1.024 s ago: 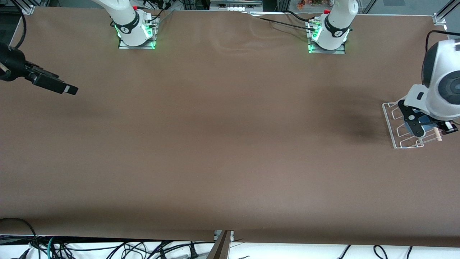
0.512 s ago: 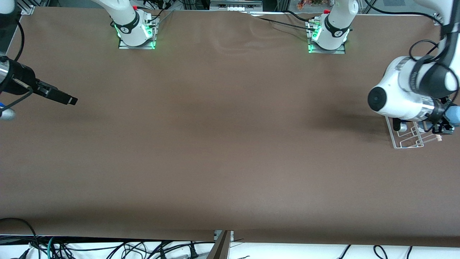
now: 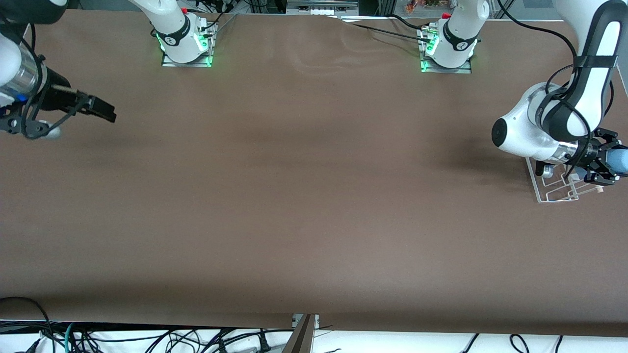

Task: Transfer cup to left arm and place on rack
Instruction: 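Lower the blue cup onto a rack peg with the left gripper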

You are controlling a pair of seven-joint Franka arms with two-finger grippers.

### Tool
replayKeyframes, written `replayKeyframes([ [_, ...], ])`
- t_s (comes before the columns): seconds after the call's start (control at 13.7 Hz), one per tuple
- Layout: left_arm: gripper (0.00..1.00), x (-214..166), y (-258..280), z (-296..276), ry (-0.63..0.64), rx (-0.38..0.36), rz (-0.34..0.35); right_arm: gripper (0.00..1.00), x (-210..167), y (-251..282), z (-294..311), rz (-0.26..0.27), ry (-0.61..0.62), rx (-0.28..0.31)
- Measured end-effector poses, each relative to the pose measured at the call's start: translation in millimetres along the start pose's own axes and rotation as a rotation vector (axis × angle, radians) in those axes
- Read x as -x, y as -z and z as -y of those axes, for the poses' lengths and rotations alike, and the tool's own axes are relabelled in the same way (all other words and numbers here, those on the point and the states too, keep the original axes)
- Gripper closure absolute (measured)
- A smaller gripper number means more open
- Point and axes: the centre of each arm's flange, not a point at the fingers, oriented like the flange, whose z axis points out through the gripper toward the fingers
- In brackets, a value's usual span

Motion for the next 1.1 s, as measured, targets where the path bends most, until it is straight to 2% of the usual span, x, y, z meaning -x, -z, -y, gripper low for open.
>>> replayKeyframes([
  [0.44,0.29,-39,-2,-12,0.019,-0.019,0.000,0.01,14,18,-28,-0.035,0.057,0.005],
  [0.88,0.29,-47,-1,-26,0.036,-0.024,0.028,0.01,16,22,-27,-0.043,0.056,-0.005],
  [1.1,0.29,-53,-1,-33,0.040,-0.058,0.063,0.01,16,22,-25,-0.042,0.061,-0.021],
])
